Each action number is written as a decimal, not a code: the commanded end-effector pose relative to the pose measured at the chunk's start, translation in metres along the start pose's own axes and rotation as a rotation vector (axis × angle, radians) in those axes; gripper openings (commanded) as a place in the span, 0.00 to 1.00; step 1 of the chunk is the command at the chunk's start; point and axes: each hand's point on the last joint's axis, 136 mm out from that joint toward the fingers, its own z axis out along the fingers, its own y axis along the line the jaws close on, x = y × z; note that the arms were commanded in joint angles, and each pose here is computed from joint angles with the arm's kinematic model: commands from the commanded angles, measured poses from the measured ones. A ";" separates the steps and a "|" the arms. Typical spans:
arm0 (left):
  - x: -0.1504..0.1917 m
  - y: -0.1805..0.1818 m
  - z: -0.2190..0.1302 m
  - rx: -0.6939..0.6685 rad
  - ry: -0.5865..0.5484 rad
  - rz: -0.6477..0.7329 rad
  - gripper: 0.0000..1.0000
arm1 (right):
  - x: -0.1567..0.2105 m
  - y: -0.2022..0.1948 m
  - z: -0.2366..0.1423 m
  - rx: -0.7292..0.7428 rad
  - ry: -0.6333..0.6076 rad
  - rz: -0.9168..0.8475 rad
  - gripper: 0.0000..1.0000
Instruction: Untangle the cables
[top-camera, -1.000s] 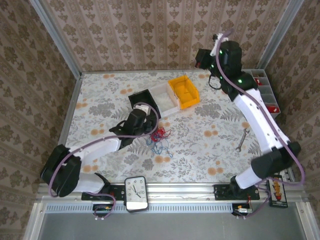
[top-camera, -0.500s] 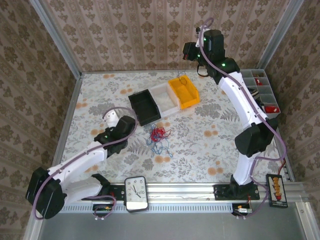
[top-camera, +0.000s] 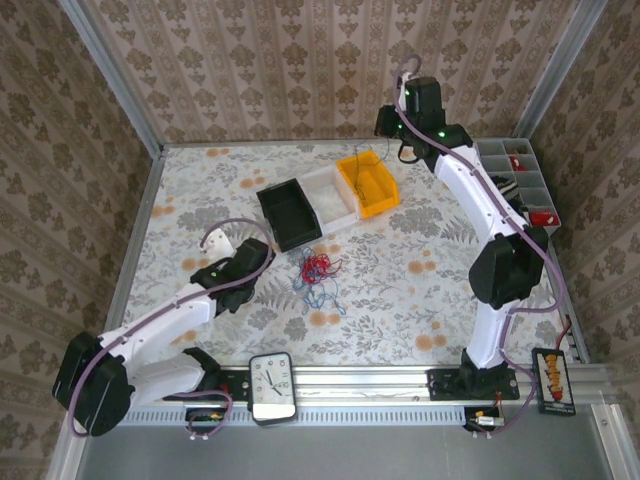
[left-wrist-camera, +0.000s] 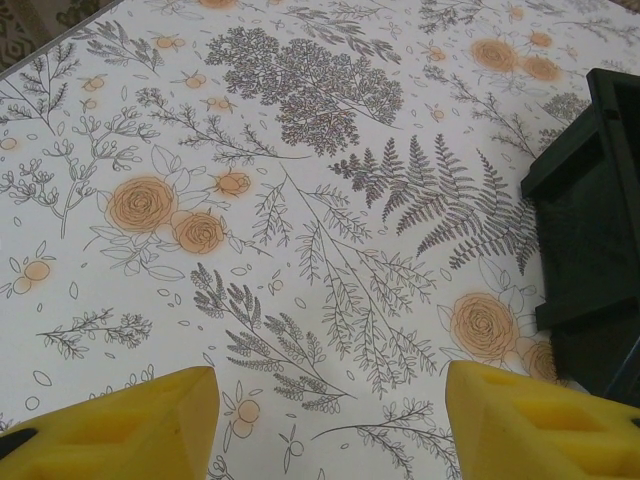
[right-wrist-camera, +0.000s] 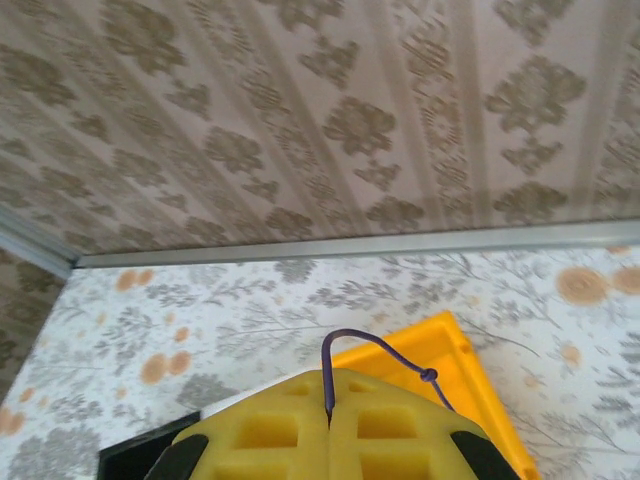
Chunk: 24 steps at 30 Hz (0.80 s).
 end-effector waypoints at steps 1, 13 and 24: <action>-0.010 -0.003 -0.002 -0.011 -0.011 0.008 0.62 | -0.001 -0.027 0.010 0.084 -0.034 0.051 0.00; -0.006 -0.009 0.003 -0.028 0.006 0.030 0.62 | 0.042 -0.028 0.045 -0.023 0.084 0.111 0.00; -0.003 -0.035 0.012 -0.001 0.055 0.110 0.63 | 0.097 -0.037 0.086 -0.019 0.233 0.171 0.00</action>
